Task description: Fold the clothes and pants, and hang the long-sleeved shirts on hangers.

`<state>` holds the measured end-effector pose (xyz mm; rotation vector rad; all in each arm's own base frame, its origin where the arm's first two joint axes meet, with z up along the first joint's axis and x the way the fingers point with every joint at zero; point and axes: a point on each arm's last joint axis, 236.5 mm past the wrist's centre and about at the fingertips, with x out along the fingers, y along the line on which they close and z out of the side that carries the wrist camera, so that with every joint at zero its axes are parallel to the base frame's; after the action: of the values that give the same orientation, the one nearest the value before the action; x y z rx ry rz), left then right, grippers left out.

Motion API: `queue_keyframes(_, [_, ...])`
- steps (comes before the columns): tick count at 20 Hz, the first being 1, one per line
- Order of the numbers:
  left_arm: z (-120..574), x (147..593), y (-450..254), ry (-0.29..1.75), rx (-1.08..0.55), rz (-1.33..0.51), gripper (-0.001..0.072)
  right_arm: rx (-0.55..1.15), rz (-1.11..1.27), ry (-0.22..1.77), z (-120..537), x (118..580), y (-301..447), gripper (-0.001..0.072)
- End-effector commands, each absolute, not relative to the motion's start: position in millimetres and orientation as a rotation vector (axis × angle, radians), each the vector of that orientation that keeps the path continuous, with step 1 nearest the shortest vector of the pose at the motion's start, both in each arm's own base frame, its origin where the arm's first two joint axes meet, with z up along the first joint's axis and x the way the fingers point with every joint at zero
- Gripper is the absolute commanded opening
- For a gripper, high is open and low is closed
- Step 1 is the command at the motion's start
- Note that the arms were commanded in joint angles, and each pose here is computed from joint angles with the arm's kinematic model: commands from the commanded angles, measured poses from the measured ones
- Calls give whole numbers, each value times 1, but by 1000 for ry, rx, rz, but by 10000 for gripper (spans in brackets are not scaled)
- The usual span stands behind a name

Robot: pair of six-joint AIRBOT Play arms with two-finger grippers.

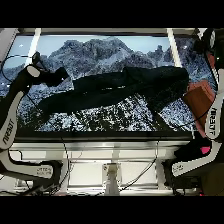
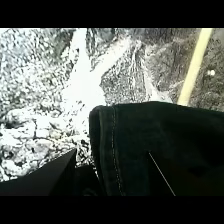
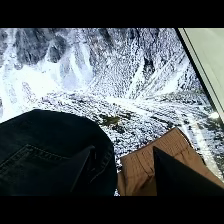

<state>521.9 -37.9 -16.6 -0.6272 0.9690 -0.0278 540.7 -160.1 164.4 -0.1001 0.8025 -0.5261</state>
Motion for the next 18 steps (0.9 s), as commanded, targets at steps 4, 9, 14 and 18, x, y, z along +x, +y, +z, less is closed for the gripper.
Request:
queue_keyframes(4, [-52,537,-41,1059,-617,-139,505,-99,-506,758,171,550,-158,434])
queue_keyframes(9, [-81,532,-57,1157,-583,-212,504,-100,-502,746,173,552,-157,434])
queue_keyframes(14, [-98,530,-77,1185,-558,-237,460,-90,-493,747,171,553,-154,434])
queue_keyframes(18, [-98,551,-85,1096,-532,-212,460,-60,-470,752,168,554,-147,434])
